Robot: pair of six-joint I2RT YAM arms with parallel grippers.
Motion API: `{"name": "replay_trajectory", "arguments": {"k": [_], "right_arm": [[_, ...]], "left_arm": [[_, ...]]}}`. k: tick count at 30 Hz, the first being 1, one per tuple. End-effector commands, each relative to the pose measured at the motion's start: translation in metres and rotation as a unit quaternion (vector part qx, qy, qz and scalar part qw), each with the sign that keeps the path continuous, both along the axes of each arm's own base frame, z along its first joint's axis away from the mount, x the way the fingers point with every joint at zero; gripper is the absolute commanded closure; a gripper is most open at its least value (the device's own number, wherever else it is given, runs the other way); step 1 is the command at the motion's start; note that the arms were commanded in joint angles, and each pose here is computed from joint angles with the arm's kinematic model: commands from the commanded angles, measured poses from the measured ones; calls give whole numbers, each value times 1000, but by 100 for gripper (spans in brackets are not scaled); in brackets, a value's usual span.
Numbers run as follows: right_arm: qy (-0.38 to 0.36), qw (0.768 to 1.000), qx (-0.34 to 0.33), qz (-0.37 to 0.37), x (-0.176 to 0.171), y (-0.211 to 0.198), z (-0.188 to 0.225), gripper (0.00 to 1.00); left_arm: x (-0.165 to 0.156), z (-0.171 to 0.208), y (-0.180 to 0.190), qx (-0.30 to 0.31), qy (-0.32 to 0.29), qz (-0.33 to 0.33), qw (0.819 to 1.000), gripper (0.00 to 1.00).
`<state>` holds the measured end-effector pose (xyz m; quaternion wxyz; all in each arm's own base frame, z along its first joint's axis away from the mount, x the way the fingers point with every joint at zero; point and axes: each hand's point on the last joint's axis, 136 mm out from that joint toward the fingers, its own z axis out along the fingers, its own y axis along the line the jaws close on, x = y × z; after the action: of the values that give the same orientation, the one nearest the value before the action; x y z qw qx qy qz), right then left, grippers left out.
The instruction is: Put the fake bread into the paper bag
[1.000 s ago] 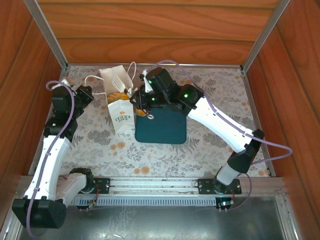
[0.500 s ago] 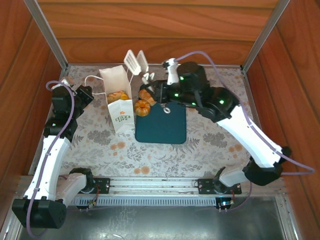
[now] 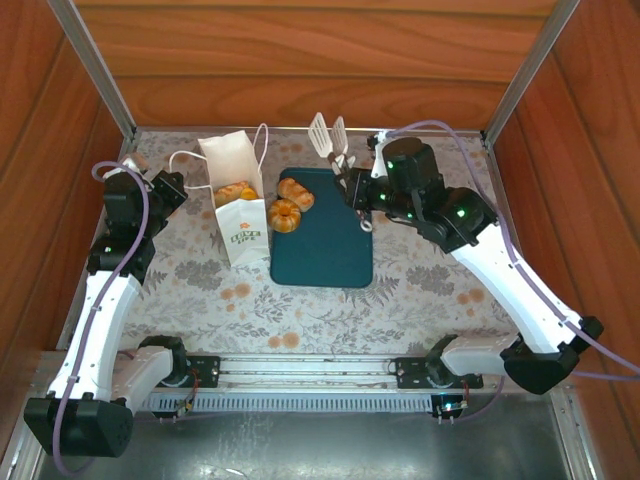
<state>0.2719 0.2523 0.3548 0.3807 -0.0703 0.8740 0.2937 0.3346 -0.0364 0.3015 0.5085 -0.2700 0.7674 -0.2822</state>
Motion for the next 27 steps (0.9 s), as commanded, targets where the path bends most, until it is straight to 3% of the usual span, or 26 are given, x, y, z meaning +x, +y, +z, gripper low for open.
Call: {"name": "replay_trajectory", "arguments": {"k": [1, 12, 27], "right_arm": [[35, 999, 2, -18, 7, 0, -25, 59], [161, 987, -27, -5, 17, 31, -130, 56], [222, 975, -22, 15, 24, 65, -177, 52]], "left_arm": [[-2, 16, 2, 6, -16, 1, 1000, 100], [-2, 15, 3, 6, -16, 2, 1000, 100], [-2, 12, 3, 7, -13, 3, 1000, 100]]}}
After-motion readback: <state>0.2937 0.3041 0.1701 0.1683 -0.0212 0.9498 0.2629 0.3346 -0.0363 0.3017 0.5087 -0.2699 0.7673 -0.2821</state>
